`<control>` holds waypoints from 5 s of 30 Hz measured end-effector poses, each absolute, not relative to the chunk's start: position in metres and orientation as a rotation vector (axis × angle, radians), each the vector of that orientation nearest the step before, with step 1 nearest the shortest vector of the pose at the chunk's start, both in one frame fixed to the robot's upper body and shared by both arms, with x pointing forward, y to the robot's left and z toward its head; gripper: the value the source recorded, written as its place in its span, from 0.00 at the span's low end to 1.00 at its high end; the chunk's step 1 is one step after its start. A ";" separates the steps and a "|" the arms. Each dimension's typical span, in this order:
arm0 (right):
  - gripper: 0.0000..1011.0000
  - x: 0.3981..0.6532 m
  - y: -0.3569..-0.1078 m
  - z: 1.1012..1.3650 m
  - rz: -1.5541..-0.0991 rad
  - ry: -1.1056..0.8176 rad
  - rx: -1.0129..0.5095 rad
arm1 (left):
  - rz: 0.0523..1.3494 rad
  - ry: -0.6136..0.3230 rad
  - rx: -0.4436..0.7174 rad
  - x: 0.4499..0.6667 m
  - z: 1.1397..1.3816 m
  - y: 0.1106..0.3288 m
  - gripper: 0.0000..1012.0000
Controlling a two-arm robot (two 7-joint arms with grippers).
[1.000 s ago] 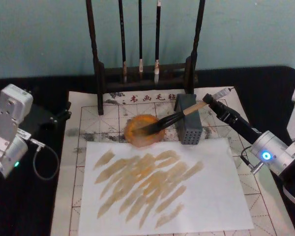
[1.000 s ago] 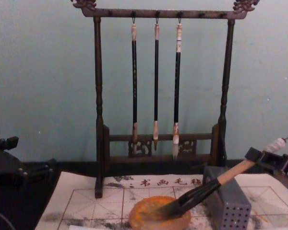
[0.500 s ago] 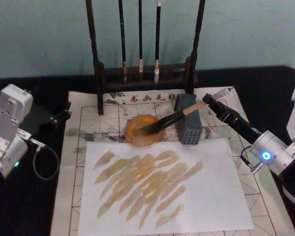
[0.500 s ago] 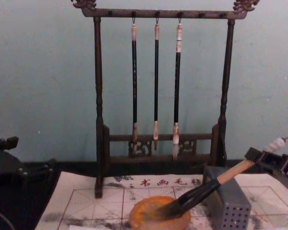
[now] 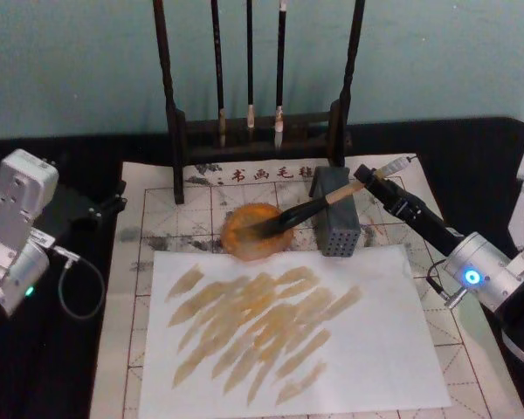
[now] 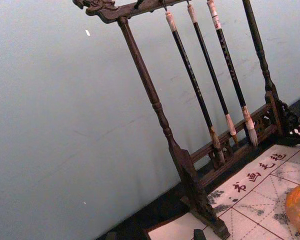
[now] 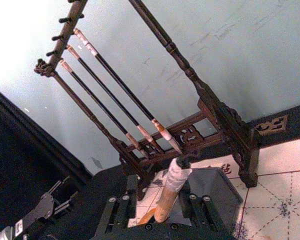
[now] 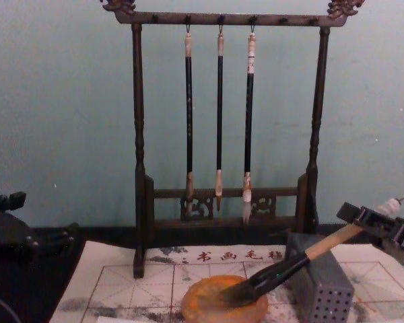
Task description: Pick up the brush from the inkstone, write on the paper, then place the brush back to its original position.
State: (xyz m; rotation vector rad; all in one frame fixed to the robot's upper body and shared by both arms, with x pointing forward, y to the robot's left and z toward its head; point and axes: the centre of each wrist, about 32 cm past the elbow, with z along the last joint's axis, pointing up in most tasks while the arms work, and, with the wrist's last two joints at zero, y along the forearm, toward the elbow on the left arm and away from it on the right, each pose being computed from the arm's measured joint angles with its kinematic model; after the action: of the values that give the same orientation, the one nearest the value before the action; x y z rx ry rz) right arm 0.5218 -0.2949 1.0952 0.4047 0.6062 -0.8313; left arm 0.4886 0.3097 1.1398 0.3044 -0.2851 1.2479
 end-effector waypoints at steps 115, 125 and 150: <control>0.99 0.479 -0.303 1.106 -1.198 0.181 -0.103 | 1.248 -0.285 0.304 0.489 1.140 0.310 0.99; 0.99 0.479 -0.303 1.106 -1.197 0.182 -0.102 | 1.248 -0.285 0.304 0.489 1.140 0.310 0.99; 0.99 0.479 -0.303 1.106 -1.197 0.183 -0.102 | 1.248 -0.285 0.304 0.489 1.140 0.310 0.99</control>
State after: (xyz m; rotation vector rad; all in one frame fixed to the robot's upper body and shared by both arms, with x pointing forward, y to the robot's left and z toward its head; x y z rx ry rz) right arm 0.4794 -0.3027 1.1064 -0.1024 0.1825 -1.1971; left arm 0.4886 0.3097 1.1398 0.3045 -0.2850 1.2479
